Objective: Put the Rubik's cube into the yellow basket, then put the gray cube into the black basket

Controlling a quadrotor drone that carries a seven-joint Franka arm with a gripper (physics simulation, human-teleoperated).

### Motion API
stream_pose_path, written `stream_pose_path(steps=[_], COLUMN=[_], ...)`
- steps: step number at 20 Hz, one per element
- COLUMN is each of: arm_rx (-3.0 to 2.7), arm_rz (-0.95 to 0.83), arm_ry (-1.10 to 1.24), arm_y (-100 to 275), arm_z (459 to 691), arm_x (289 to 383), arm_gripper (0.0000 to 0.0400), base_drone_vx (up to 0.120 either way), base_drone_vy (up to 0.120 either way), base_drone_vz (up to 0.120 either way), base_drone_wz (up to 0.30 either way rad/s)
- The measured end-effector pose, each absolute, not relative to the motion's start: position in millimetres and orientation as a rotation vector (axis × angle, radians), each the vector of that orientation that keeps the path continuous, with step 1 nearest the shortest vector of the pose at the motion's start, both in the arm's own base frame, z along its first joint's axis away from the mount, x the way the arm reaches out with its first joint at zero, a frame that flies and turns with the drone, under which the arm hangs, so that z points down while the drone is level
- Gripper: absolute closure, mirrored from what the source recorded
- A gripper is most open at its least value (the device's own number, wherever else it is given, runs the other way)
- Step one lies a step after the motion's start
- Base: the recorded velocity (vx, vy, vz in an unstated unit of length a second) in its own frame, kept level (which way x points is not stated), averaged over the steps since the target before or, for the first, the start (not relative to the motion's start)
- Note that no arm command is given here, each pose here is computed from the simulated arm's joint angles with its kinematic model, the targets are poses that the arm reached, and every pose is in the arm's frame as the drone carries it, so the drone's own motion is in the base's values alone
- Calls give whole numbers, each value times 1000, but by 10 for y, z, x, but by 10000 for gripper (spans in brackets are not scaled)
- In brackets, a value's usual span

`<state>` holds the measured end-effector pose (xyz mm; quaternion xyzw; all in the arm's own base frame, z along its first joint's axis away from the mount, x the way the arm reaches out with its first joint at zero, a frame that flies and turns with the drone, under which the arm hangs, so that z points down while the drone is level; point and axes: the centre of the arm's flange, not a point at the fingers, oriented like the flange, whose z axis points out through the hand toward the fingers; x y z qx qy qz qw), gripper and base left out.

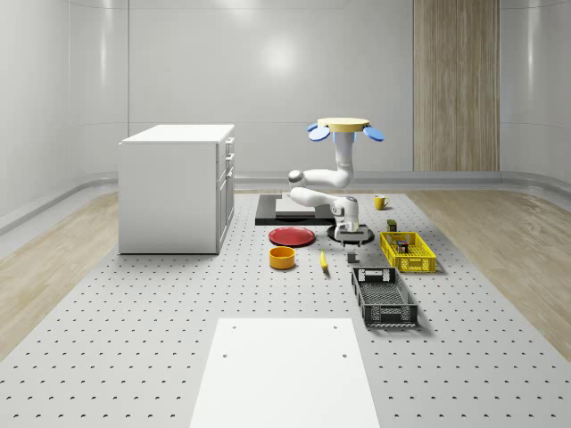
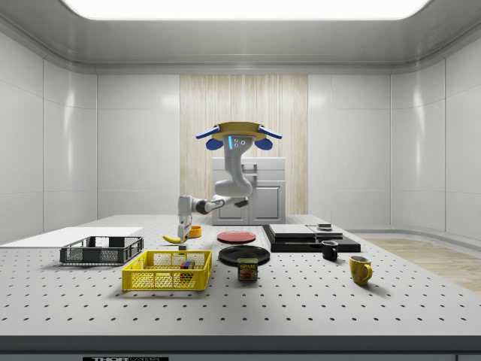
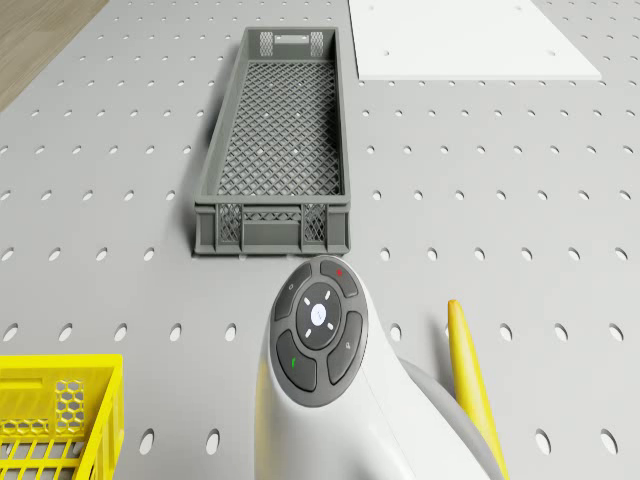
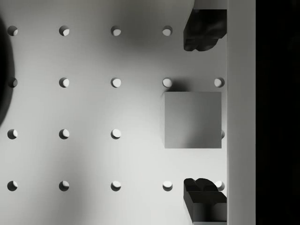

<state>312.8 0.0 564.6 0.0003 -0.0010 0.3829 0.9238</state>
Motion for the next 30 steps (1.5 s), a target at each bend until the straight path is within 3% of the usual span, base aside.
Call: stream_pose_path(steps=[8, 15, 21, 25, 30], arm_rx=[1, 0, 0, 0, 0], arm_rz=[786, 786, 786, 786, 786], arm_ry=[-2, -2, -2, -2, -2], arm_y=[18, 58, 89, 96, 99], arm_z=[5911, 5986, 6002, 6006, 6007], arm_x=[3129, 3254, 3293, 3302, 3306], arm_gripper=[0, 0, 0, 90, 132], base_drone_vx=[0, 0, 0, 0, 0], base_drone_vy=[0, 0, 0, 0, 0], base_drone_vz=[0, 0, 0, 0, 0], base_drone_wz=[0, 0, 0, 0, 0])
